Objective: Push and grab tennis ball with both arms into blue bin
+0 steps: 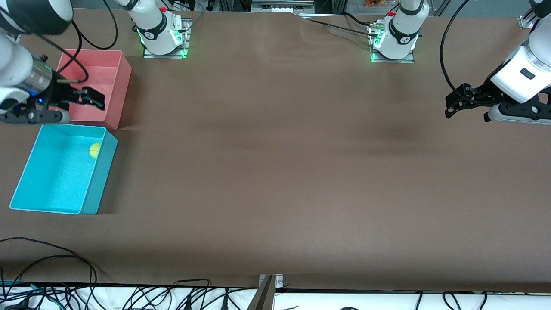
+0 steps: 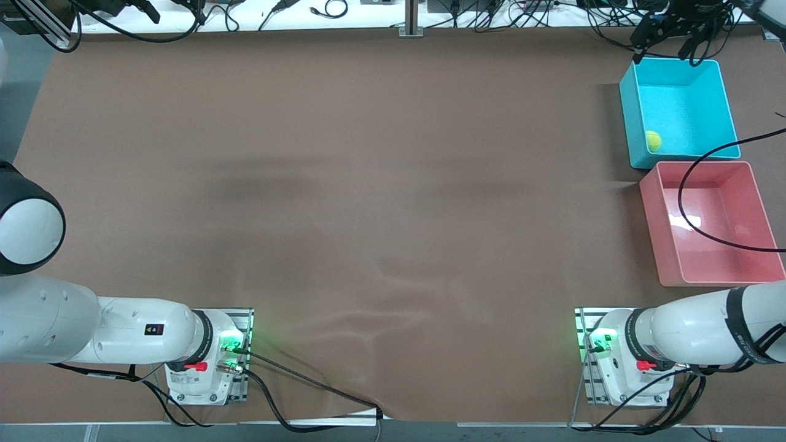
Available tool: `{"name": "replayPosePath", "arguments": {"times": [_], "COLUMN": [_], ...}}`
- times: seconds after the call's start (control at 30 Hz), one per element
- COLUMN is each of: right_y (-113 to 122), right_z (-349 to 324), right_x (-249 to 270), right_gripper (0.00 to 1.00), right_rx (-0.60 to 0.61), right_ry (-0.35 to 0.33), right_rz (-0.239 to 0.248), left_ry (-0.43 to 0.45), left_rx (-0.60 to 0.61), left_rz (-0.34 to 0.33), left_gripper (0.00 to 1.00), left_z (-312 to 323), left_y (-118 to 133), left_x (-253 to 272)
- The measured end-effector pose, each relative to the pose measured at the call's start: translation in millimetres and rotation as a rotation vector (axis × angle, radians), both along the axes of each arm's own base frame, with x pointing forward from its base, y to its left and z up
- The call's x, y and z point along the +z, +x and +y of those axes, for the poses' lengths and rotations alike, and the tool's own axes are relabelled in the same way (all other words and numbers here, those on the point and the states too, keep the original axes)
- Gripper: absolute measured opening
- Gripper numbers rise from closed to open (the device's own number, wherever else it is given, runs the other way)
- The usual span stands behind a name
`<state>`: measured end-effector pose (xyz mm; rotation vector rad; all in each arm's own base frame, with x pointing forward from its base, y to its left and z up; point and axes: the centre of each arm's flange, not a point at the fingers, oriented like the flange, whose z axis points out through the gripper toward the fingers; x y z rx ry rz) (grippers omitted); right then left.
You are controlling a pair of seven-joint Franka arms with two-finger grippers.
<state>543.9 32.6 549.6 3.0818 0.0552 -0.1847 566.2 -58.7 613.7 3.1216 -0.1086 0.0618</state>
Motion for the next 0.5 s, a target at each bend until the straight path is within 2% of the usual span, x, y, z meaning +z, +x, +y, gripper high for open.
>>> {"name": "replayPosePath", "arguments": {"times": [0.17,0.5], "right_y": [-6,-3], "right_z": [0,-24], "right_x": [12,13], "right_gripper": [1.00,1.00], "right_rx": [-0.025,-0.072], "right_ry": [-0.002,0.004], "right_rz": [-0.019,-0.037], "left_ry": [0.000,0.000], "left_rx": [-0.001,-0.002], "left_rz": [0.000,0.000], "left_gripper": [1.00,1.00], "left_z": [-1,-1], "left_y": [0,0], "left_x": [0,0]}}
